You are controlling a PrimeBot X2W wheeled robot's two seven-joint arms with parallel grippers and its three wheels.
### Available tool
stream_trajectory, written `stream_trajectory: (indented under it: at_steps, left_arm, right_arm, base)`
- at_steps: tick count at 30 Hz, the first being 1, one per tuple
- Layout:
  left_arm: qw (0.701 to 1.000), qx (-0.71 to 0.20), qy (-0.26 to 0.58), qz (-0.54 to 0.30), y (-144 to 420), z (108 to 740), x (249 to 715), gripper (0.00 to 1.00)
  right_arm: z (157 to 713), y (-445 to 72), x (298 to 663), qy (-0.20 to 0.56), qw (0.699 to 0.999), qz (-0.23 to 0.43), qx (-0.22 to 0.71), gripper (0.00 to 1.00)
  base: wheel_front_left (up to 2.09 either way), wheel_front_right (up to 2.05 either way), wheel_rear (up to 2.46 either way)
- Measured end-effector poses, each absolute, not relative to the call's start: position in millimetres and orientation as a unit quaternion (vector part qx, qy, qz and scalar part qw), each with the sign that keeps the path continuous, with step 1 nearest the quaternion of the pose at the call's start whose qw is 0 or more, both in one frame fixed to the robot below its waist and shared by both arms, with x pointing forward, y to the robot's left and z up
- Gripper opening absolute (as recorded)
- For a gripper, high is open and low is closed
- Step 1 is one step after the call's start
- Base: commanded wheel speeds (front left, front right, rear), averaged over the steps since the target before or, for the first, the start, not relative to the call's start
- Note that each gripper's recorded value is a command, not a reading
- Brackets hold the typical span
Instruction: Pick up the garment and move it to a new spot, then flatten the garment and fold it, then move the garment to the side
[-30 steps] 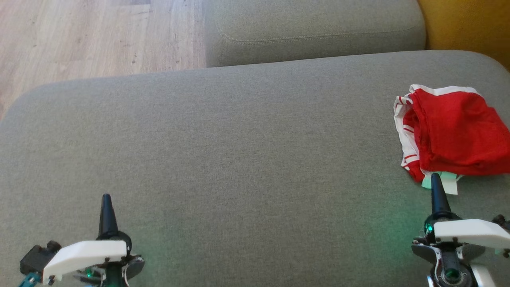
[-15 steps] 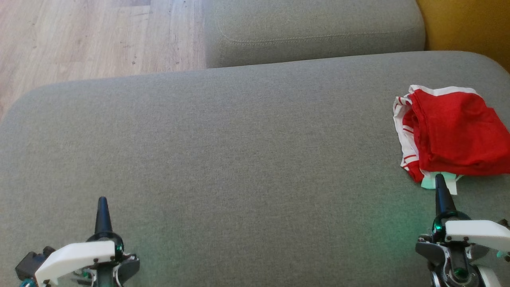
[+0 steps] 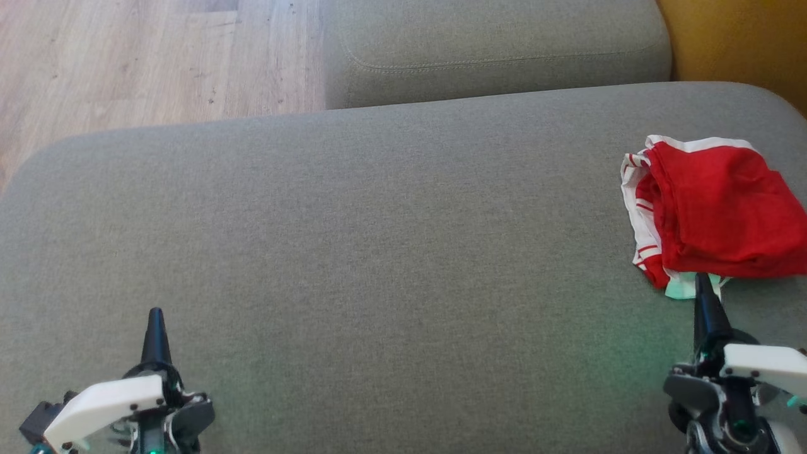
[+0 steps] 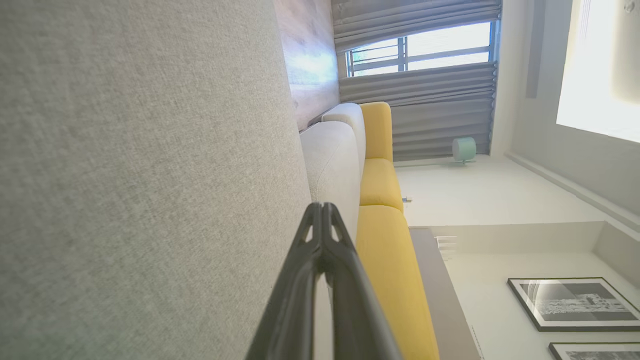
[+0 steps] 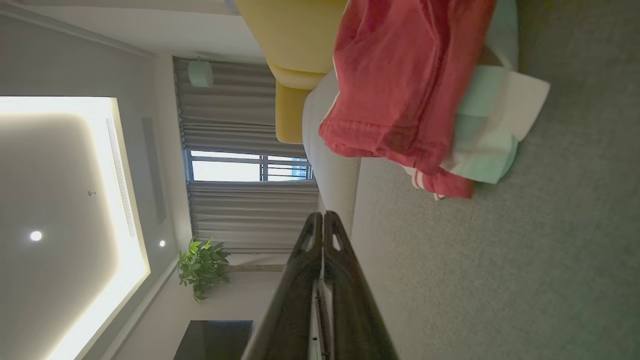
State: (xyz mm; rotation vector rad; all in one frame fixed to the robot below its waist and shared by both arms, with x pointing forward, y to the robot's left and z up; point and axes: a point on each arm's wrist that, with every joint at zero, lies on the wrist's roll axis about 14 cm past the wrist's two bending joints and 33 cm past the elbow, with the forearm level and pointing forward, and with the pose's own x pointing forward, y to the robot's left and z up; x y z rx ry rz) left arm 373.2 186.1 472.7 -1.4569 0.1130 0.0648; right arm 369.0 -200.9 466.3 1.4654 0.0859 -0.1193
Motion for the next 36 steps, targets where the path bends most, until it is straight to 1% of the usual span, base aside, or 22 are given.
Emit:
stream_trajectory:
  at_steps: [10, 11, 36]
  left_arm:
    - [0.707, -0.705, 0.044, 0.023, 187.7, 476.7, 374.0, 0.0]
    - [0.707, -0.705, 0.044, 0.023, 187.9, 476.7, 374.0, 0.0]
    - [0.707, -0.706, 0.043, 0.023, 188.3, 476.8, 374.1, 0.0]
  right_arm:
    - [474.5, -203.7, 372.7, 0.026, 0.703, -0.046, 0.71, 0.0]
    - [474.5, -203.9, 372.7, 0.026, 0.701, -0.046, 0.711, 0.0]
    - [474.6, -205.5, 372.6, 0.025, 0.7, -0.047, 0.712, 0.0]
  base:
    - [0.0, 0.0, 0.0]
    - [0.0, 0.0, 0.0]
    - [0.0, 0.0, 0.0]
